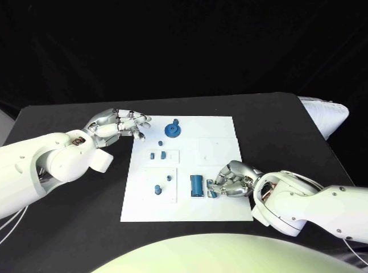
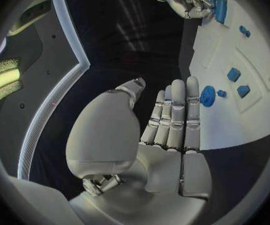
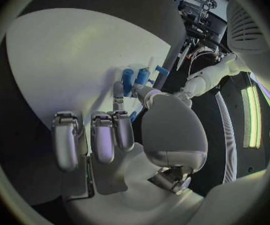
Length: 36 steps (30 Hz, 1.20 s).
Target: Assemble the parts on the task board
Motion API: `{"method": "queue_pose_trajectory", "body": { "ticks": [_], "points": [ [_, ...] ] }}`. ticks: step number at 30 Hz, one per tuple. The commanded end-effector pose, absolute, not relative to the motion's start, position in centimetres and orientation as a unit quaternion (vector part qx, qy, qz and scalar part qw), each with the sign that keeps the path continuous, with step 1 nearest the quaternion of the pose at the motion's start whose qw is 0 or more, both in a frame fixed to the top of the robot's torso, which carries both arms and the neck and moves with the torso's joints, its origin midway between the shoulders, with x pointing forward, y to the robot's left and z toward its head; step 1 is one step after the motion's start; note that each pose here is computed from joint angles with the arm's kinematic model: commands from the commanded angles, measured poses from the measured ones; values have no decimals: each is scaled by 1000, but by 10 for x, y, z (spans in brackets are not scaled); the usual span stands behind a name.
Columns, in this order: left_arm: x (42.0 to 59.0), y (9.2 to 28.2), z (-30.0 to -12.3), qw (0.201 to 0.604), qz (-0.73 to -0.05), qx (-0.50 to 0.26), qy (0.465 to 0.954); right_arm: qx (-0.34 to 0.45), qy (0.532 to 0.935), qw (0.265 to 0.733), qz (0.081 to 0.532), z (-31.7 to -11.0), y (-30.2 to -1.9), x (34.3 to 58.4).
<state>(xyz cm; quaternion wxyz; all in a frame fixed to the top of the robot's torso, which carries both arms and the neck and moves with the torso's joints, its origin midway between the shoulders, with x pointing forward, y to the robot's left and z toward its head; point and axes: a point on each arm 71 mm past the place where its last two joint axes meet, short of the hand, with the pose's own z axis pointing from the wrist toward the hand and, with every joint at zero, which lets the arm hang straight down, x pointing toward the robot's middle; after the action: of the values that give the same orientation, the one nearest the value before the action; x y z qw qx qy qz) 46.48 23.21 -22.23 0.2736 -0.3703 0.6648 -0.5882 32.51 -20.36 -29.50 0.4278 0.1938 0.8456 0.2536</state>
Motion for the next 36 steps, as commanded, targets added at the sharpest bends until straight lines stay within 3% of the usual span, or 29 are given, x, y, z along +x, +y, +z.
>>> {"method": "queue_pose_trajectory", "body": {
  "ticks": [1, 36],
  "points": [
    [464, 230, -222, 266, -593, -367, 665, 195, 845, 423, 264, -295, -201, 323],
    [464, 231, -222, 267, -592, -367, 666, 197, 842, 430, 260, -295, -206, 326]
  ]
}}
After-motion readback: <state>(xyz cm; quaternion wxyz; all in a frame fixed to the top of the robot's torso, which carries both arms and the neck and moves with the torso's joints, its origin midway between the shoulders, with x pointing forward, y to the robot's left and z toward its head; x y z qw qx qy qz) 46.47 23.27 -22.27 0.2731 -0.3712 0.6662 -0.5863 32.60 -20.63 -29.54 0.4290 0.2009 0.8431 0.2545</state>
